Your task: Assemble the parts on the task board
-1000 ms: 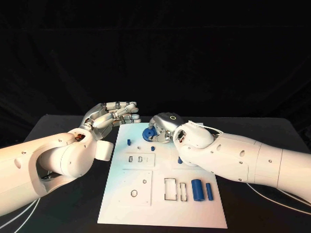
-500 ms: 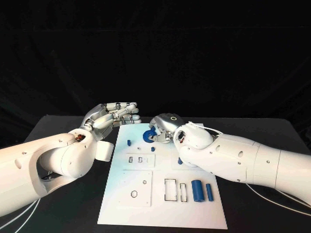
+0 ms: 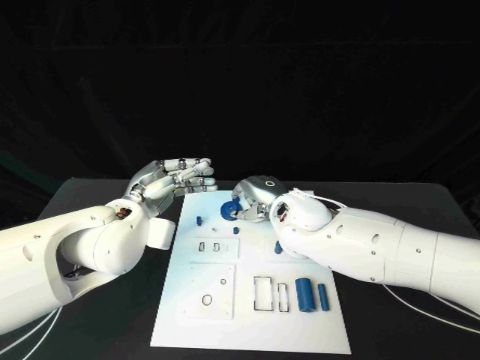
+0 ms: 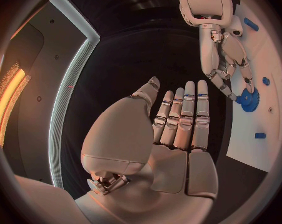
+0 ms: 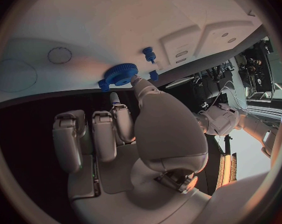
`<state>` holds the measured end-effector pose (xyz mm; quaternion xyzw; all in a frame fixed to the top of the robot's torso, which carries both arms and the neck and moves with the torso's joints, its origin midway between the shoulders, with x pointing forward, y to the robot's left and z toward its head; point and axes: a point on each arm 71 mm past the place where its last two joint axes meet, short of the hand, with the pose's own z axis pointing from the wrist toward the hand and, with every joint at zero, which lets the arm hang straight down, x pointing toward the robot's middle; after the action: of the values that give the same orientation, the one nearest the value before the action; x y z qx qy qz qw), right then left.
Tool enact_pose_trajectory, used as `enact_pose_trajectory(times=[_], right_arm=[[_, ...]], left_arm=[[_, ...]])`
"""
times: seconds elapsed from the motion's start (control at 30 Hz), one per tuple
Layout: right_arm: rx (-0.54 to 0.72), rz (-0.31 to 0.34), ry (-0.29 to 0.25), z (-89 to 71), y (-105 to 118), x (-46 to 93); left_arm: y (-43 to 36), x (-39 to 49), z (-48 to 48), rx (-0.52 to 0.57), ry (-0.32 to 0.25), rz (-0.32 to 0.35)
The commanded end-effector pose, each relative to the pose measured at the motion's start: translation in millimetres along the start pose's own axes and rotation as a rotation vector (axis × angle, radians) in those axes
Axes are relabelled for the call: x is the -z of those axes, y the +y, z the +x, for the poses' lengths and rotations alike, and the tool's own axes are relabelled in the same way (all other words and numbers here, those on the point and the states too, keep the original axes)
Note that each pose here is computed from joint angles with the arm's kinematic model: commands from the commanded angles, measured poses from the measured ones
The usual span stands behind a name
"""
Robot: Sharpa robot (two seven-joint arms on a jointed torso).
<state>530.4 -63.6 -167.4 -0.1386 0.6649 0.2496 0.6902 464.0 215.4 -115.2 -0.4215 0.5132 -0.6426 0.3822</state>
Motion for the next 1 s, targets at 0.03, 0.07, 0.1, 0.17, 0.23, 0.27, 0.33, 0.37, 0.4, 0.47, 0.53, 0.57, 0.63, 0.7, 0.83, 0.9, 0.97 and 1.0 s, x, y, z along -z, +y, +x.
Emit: enact_pose_trajectory(times=[0.03, 0.07, 0.1, 0.17, 0.23, 0.27, 0.33, 0.37, 0.4, 0.47, 0.53, 0.57, 0.63, 0.7, 0.83, 0.9, 0.97, 1.0], right_arm=[[-0.019, -0.004, -0.012, -2.7, -4, 7.0], [-0.031, -0.005, -0.022, -4.5, -6, 10.0], [-0.049, -0.007, -0.036, -7.2, -8, 14.3], [-0.092, -0.010, -0.065, -14.4, -16, 24.3], [-0.136, -0.009, -0.084, -23.6, -27, 35.6], [-0.148, -0.006, -0.089, -26.7, -30, 39.2], [-0.185, -0.005, -0.100, -38.8, -46, 54.7], [-0.196, -0.009, -0.096, -43.1, -53, 61.1], [-0.207, -0.011, -0.087, -46.7, -60, 67.1], [-0.225, -0.012, -0.061, -51.2, -74, 77.3], [-0.243, -0.008, -0.040, -54.4, -89, 87.4], [-0.251, -0.003, -0.033, -55.3, -95, 92.0], [-0.266, 0.009, -0.024, -56.2, -106, 99.5], [-0.278, 0.026, -0.018, -56.5, -117, 106.2], [-0.284, 0.061, -0.007, -56.1, -135, 113.2], [-0.284, 0.078, 0.002, -55.0, -143, 114.9], [-0.282, 0.092, 0.012, -53.1, -149, 115.7], [-0.281, 0.099, 0.018, -51.9, -151, 115.9]], left_arm=[[-0.8, -0.5, 2.2, 0.010, 0.022, 0.005], [-0.8, -0.5, 2.1, 0.010, 0.022, 0.005], [-0.9, -0.4, 1.8, 0.009, 0.022, 0.005], [-1.0, -0.2, 1.0, 0.009, 0.020, 0.005], [-1.1, 0.2, 0.2, 0.008, 0.018, 0.005], [-1.2, 0.3, -0.1, 0.008, 0.018, 0.005], [-1.4, 0.7, -0.9, 0.007, 0.017, 0.005], [-1.4, 0.8, -1.3, 0.007, 0.017, 0.005], [-1.4, 0.9, -1.6, 0.007, 0.017, 0.005], [-1.5, 1.0, -2.0, 0.007, 0.017, 0.005], [-1.5, 1.1, -2.3, 0.008, 0.019, 0.006], [-1.5, 1.2, -2.7, 0.008, 0.019, 0.006], [-1.6, 1.5, -3.3, 0.008, 0.019, 0.006], [-1.6, 1.6, -4.0, 0.008, 0.019, 0.006], [-1.4, 1.5, -4.7, 0.009, 0.020, 0.005], [-1.2, 1.3, -4.5, 0.009, 0.021, 0.005], [-1.0, 1.0, -4.4, 0.010, 0.022, 0.005], [-0.9, 0.9, -4.5, 0.010, 0.022, 0.005]])
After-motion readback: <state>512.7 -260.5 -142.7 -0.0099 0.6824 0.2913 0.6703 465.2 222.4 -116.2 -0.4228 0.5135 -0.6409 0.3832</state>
